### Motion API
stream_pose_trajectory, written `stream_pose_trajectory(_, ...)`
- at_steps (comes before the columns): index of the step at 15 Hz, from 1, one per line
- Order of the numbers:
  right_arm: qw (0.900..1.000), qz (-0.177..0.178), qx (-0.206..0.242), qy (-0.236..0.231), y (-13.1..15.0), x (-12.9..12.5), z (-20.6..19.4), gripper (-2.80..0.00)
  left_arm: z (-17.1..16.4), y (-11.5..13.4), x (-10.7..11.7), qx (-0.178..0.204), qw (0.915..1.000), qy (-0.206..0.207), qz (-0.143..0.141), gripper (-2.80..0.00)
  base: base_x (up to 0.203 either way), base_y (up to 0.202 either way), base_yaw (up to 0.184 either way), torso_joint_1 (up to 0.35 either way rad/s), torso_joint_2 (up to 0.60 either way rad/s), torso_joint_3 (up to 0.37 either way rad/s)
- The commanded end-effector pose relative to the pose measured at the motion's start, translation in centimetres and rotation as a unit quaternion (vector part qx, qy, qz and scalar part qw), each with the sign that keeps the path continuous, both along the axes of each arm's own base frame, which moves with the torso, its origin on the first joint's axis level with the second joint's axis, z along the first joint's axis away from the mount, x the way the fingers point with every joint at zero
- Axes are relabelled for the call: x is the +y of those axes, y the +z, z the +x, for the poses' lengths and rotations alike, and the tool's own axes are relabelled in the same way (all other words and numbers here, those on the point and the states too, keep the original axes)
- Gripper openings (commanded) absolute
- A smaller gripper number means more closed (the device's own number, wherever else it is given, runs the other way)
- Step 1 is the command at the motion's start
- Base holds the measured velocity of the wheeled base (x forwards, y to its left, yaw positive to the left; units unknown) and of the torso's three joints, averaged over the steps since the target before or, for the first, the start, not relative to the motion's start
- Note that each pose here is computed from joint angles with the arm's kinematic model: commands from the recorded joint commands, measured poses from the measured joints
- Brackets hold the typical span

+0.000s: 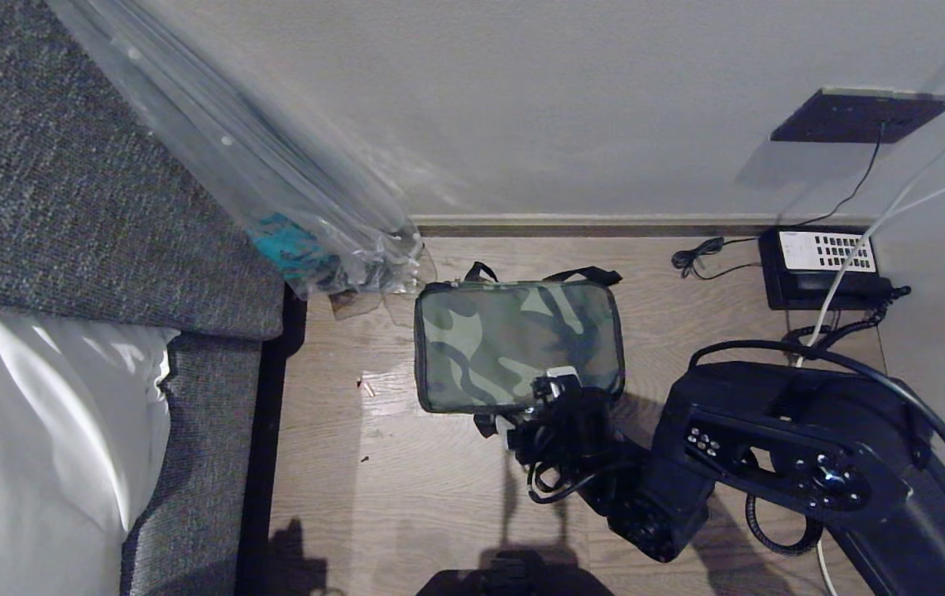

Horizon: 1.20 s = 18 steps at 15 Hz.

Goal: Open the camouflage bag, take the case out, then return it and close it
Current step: Open the top of the storage box

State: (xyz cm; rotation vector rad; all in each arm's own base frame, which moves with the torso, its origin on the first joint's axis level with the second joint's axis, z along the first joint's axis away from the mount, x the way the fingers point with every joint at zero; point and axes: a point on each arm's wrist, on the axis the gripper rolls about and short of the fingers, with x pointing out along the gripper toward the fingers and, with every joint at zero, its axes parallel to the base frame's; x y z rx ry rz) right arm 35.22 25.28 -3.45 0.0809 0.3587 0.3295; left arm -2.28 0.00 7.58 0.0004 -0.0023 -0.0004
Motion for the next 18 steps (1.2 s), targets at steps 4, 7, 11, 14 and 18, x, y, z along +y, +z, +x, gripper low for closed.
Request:
stream_pose_trajectory(4, 1.000, 0.027, -0.006, -0.006, 0.0, 0.5, 0.8, -2.80, 0.0, 0.0, 0.0, 0.000, 1.0000, 0.000, 0.000, -2.80, 0.000, 0.000, 0.000, 0.000, 0.00, 0.000)
stream_pose_trajectory(7, 0.999, 0.032, -0.011, -0.001, 0.3, 0.9, 0.9, -2.80, 0.0, 0.0, 0.0, 0.000, 1.0000, 0.000, 0.001, -2.80, 0.000, 0.000, 0.000, 0.000, 0.00, 0.000)
stream_pose_trajectory(11, 0.999, 0.031, -0.010, 0.001, 0.2, 1.1, 0.8, -2.80, 0.0, 0.0, 0.0, 0.000, 1.0000, 0.000, 0.000, -2.80, 0.000, 0.000, 0.000, 0.000, 0.00, 0.000)
stream_pose_trajectory(14, 1.000, 0.020, 0.003, 0.002, 0.2, 0.7, 0.3, -2.80, 0.0, 0.0, 0.0, 0.000, 1.0000, 0.000, 0.001, -2.80, 0.000, 0.000, 0.000, 0.000, 0.00, 0.000)
stream_pose_trajectory(18, 0.999, -0.002, 0.039, 0.013, 0.6, -1.1, -2.1, -2.80, 0.0, 0.0, 0.0, 0.000, 1.0000, 0.001, 0.001, -2.80, 0.000, 0.000, 0.000, 0.000, 0.00, 0.000)
